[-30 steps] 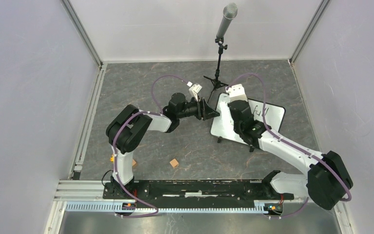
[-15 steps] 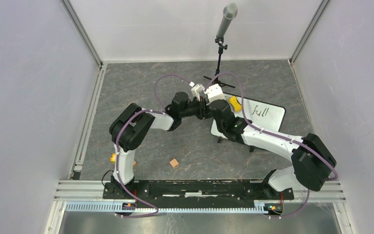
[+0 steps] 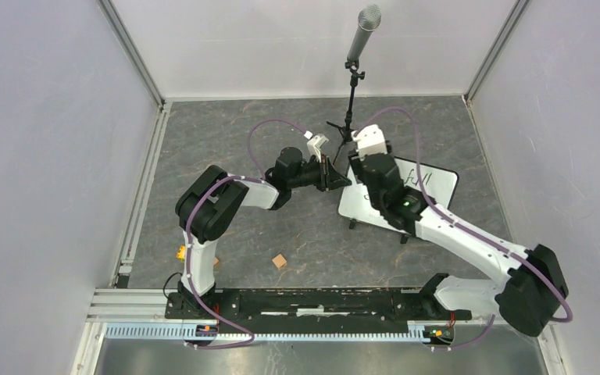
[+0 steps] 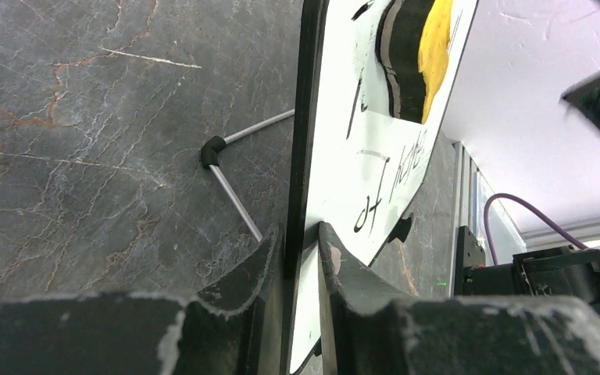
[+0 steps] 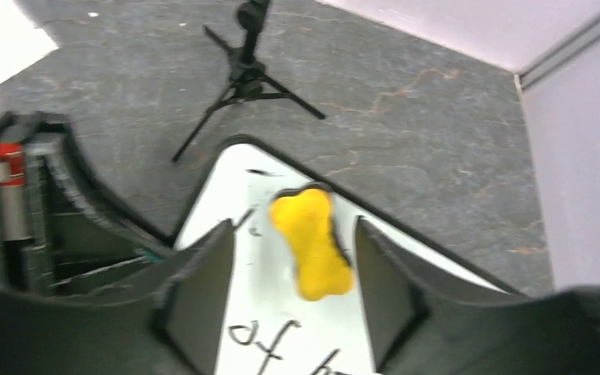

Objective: Erase the whiteboard

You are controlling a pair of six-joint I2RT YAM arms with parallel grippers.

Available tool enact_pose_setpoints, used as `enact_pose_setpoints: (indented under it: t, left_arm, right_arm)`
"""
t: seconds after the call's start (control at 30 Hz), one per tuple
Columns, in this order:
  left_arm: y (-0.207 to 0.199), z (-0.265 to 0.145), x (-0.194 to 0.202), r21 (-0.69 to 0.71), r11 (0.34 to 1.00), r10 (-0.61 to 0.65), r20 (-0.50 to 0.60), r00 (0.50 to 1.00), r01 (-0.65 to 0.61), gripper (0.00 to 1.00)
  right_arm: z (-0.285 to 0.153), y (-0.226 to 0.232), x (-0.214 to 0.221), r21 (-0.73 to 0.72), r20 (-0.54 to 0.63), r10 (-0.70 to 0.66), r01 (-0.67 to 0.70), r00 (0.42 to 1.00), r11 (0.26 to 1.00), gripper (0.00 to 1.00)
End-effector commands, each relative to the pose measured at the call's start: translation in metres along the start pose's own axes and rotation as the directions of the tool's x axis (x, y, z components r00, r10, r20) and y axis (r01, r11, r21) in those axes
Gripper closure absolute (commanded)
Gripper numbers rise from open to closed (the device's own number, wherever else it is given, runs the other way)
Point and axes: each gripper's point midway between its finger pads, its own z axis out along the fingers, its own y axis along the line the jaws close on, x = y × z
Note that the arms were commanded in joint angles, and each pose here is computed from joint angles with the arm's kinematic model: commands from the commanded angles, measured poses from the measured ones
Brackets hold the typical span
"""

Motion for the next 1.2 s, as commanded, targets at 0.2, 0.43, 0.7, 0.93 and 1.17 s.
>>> enact_pose_setpoints:
  t: [0.2, 0.43, 0.7, 0.93, 1.17]
  left_arm:
    - [-0.004, 0.004, -0.011, -0.004, 0.998, 0.066, 0.026, 0.997, -0.066, 0.83]
    - [-0.005, 0.003, -0.012, -0.001, 0.998, 0.069, 0.023, 0.997, -0.069, 0.89]
    - [-0.006, 0.003, -0.012, 0.0, 0.997, 0.071, 0.023, 0.997, -0.071, 0.94]
    - [-0.008, 0.003, -0.011, -0.001, 0.997, 0.079, 0.019, 0.997, -0.079, 0.98]
    - [-0.007, 0.002, -0.011, -0.017, 0.995, 0.1, 0.023, 0.995, -0.099, 0.98]
  right_arm:
    - [0.014, -0.027, 0.023, -0.021, -0.145, -0.076, 0.074, 0.986, 0.997, 0.31]
    - [0.021, -0.025, 0.03, -0.018, -0.17, -0.083, 0.081, 0.982, 0.997, 0.32]
    - [0.026, -0.029, 0.029, 0.019, -0.164, -0.084, 0.088, 0.983, 0.996, 0.45]
    - [0.032, -0.022, 0.023, 0.004, -0.144, -0.071, 0.073, 0.987, 0.997, 0.55]
    - [0.039, 0.002, 0.02, -0.059, -0.123, -0.03, 0.023, 0.992, 0.998, 0.7]
